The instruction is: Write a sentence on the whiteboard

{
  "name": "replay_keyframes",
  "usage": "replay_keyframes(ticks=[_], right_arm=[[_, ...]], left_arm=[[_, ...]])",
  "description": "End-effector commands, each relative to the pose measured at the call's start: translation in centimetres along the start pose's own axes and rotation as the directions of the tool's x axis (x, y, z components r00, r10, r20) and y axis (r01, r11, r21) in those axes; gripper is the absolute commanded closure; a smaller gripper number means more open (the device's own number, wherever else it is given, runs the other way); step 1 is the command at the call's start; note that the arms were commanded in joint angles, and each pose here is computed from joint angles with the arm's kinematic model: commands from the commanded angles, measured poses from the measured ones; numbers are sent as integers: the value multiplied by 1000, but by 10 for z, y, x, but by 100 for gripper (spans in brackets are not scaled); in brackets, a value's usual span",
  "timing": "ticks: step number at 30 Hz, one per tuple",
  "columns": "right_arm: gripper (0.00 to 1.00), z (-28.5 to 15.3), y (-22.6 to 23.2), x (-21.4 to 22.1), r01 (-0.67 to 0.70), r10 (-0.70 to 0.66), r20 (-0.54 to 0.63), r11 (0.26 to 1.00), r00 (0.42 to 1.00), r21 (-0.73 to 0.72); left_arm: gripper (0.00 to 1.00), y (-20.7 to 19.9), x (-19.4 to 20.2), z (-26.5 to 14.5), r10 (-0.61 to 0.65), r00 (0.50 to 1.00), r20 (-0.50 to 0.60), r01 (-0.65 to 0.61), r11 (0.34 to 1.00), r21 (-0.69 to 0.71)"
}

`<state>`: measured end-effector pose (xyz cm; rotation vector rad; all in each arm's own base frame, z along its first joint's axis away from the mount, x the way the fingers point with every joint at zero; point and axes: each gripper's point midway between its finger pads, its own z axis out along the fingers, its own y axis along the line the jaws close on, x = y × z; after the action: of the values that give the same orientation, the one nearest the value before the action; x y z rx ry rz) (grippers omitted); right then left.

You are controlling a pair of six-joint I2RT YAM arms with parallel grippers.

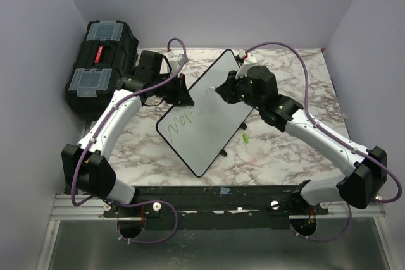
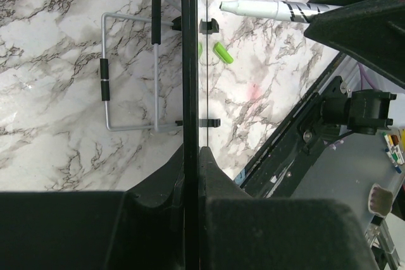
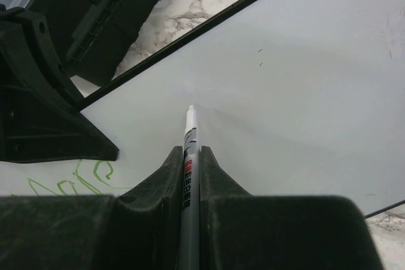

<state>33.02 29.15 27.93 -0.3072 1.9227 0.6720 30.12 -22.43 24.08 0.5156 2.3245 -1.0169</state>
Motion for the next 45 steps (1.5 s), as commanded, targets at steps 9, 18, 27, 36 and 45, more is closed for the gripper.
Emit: replay_keyframes(ticks=[9, 18, 27, 36, 45], right_arm=[[99, 17, 16, -30, 11, -6, 73, 998, 997, -60], [99, 27, 30, -1, 17, -23, -38, 987, 999, -158], [99, 20, 29, 39, 9, -39, -149, 980, 988, -199], [99, 7, 5, 79, 0, -28, -226, 993, 974, -121], [99, -7, -8, 115, -14, -15, -296, 995, 955, -95]], left_arm=[[100, 7, -2, 8, 121, 993, 2, -121, 992, -23], [100, 6, -2, 8, 124, 992, 1, -124, 992, -22], [100, 5, -3, 8, 128, 992, 2, -128, 992, -21], [100, 5, -3, 8, 128, 992, 2, -128, 991, -23], [100, 3, -2, 7, 132, 991, 3, -132, 991, -21]])
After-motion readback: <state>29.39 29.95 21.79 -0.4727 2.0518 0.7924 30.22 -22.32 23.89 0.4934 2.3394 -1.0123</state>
